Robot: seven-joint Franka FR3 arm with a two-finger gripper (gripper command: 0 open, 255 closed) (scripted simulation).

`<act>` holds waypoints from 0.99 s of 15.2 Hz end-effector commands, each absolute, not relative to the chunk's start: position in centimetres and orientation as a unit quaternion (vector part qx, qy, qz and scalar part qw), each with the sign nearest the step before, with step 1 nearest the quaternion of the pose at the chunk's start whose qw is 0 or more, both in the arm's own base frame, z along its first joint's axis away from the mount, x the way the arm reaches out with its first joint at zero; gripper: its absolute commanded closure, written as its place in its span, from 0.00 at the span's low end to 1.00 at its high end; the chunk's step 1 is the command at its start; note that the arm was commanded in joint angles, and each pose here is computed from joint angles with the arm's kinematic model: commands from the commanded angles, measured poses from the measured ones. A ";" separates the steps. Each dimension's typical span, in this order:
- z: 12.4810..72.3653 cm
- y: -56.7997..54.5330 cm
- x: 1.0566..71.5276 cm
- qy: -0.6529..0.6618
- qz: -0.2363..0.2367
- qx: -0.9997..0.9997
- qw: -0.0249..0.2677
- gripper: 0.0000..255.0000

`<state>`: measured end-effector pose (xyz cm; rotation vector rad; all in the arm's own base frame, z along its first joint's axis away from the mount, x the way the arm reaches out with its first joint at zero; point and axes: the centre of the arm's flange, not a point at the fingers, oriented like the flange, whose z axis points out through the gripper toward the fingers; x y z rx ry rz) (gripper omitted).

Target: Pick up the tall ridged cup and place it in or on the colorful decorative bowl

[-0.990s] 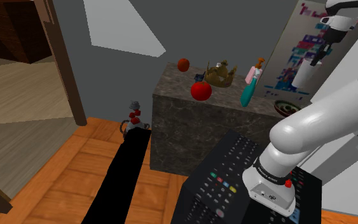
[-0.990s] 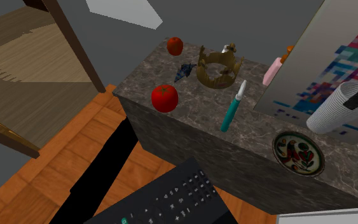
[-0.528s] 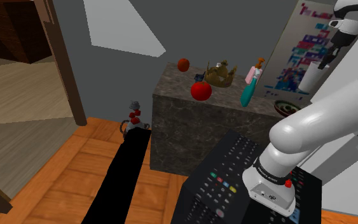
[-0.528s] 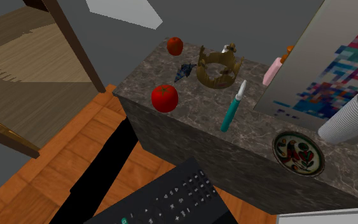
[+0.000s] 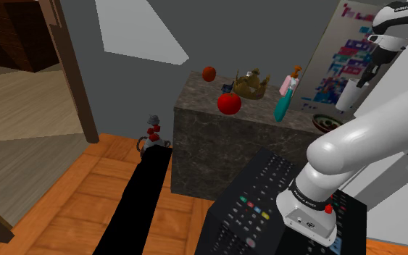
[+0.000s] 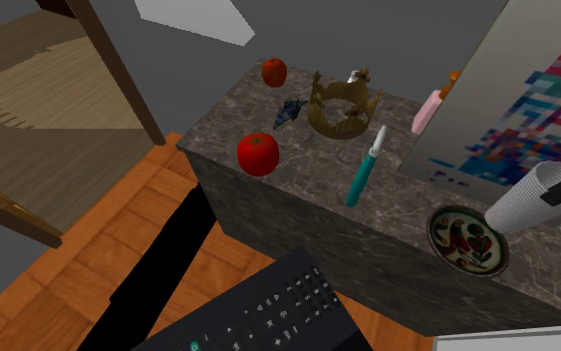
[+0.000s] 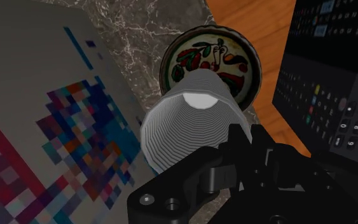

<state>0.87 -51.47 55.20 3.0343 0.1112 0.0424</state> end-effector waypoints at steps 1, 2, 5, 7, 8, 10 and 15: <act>54.2 -51.4 1.0 0.037 0.014 0.998 0.053 1.00; 53.6 -51.4 1.0 0.037 0.014 0.998 0.053 1.00; 52.1 -51.4 1.0 0.037 0.014 0.998 0.053 1.00; 51.0 -51.4 1.0 0.037 0.014 0.998 0.053 1.00; 50.5 -51.4 1.0 0.037 0.014 0.998 0.053 1.00; 49.4 -51.4 1.0 0.037 0.014 0.998 0.053 1.00; 46.8 -51.4 1.0 0.037 0.014 0.998 0.053 1.00</act>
